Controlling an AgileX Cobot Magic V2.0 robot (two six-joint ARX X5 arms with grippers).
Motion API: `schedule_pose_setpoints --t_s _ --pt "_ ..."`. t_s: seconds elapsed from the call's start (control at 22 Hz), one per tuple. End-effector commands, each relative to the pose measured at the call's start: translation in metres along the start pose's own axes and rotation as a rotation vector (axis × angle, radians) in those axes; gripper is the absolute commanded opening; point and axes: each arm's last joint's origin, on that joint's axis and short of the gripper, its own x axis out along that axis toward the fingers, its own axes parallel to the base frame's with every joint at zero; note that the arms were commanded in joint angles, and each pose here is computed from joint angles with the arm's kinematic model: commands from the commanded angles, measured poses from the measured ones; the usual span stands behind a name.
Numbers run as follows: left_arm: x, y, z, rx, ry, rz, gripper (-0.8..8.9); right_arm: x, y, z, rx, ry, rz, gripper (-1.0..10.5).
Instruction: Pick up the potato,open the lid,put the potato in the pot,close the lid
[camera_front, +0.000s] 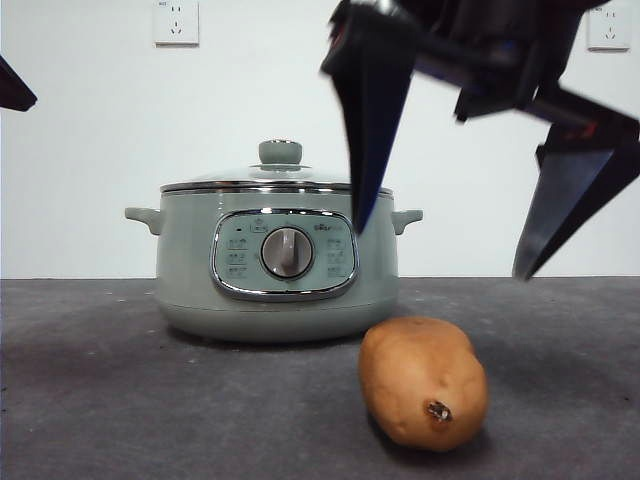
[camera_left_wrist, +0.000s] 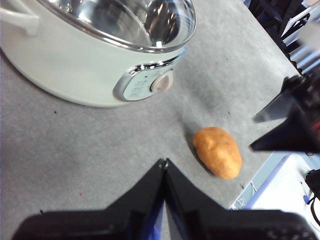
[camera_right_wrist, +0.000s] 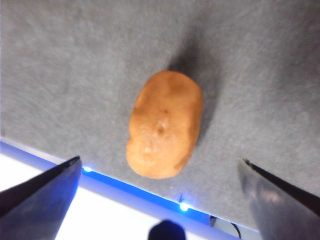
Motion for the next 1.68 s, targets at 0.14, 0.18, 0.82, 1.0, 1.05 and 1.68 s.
schedule_pose_setpoints --t_s 0.14,0.18,0.82,1.0,1.05,1.68 --pt "0.002 0.001 0.002 0.012 0.005 -0.006 -0.04 0.022 0.010 0.005 -0.006 0.027 -0.028 6.0" --pt "0.002 0.002 0.002 0.011 0.006 -0.006 -0.04 0.026 0.011 0.006 -0.010 0.033 -0.030 6.0" --pt "0.002 0.002 0.002 0.022 0.009 -0.007 -0.04 0.070 0.012 0.014 -0.048 0.128 -0.081 -0.2" --pt "0.002 0.001 0.011 0.024 -0.009 0.016 -0.04 0.069 0.012 0.014 -0.061 0.130 -0.079 -0.1" --pt "0.001 -0.001 0.017 0.028 -0.008 0.028 -0.04 0.065 0.012 0.013 -0.083 0.130 -0.078 -0.1" --pt "0.080 -0.029 0.156 0.188 0.242 0.186 1.08 -0.079 0.023 0.005 -0.330 0.049 -0.051 -0.1"
